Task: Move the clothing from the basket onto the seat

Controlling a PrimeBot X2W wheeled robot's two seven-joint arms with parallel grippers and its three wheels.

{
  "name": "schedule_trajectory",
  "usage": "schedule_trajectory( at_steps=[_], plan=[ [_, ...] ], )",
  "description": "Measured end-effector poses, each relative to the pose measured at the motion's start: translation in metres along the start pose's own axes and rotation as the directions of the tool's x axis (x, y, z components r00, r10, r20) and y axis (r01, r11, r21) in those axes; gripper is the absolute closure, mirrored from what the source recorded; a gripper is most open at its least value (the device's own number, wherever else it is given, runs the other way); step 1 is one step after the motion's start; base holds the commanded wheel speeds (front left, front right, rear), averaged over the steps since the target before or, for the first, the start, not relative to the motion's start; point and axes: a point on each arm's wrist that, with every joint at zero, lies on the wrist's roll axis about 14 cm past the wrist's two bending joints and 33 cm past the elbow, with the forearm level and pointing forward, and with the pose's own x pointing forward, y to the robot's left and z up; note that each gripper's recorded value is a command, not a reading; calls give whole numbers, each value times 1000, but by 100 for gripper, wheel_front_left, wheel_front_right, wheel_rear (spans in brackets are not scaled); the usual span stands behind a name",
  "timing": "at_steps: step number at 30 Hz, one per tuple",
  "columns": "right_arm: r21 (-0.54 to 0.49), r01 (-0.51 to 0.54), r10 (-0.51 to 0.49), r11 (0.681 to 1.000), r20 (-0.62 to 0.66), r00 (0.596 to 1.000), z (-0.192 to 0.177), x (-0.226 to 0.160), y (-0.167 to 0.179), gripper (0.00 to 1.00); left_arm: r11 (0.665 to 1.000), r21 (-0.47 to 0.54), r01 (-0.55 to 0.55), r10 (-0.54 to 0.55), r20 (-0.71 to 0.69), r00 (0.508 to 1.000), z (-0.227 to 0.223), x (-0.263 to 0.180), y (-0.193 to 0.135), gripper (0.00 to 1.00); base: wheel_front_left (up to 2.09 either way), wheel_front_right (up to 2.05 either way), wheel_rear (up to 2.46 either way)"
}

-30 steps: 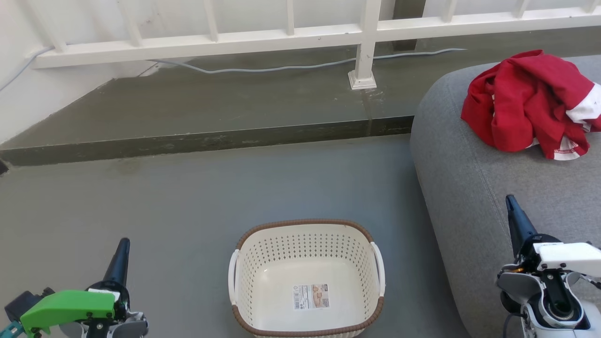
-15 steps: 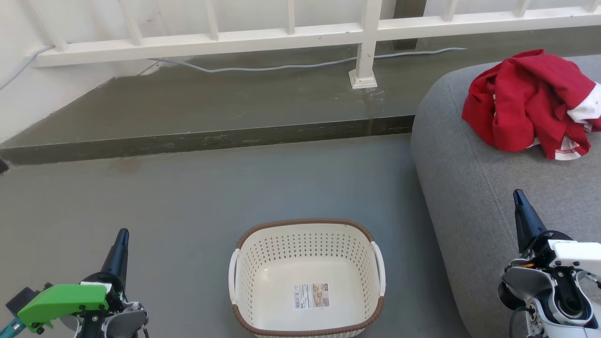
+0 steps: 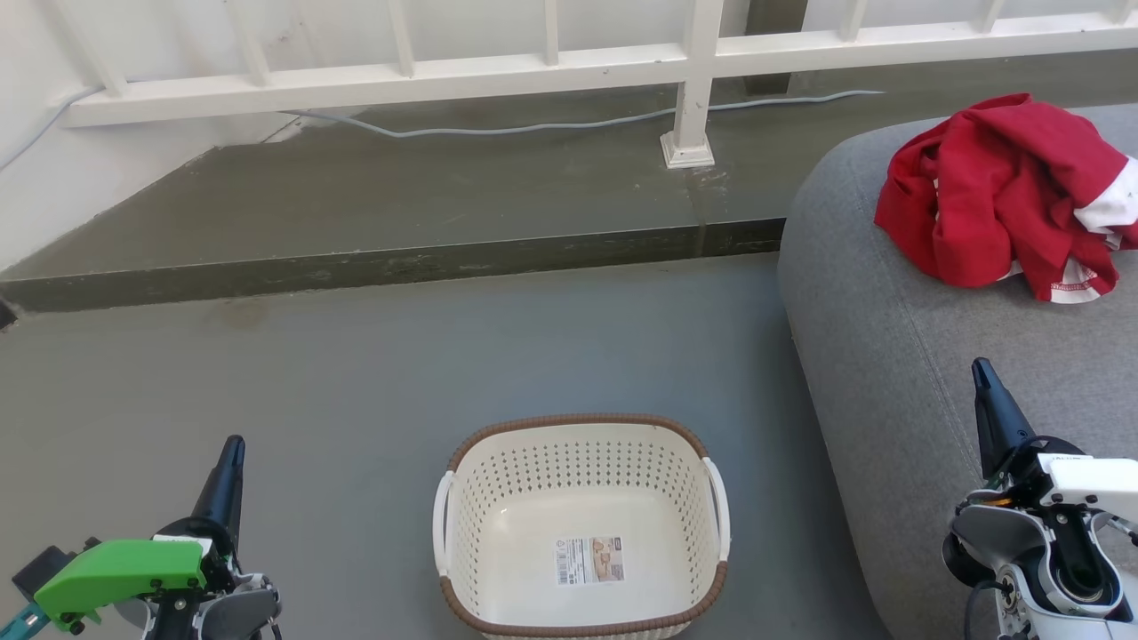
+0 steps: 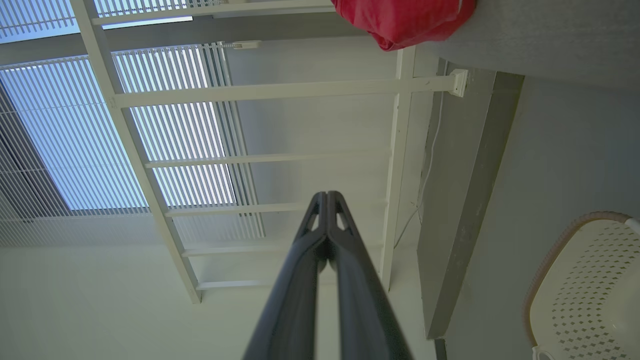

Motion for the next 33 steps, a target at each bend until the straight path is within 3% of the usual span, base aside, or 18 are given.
schedule_trajectory(
  at_steps=[33],
  plan=[
    [0,-2,2,1000,0,1000,0,0,1,100,1000,-1,-5,5,3,1000,1,0,3,100,0,0,0]
  ],
)
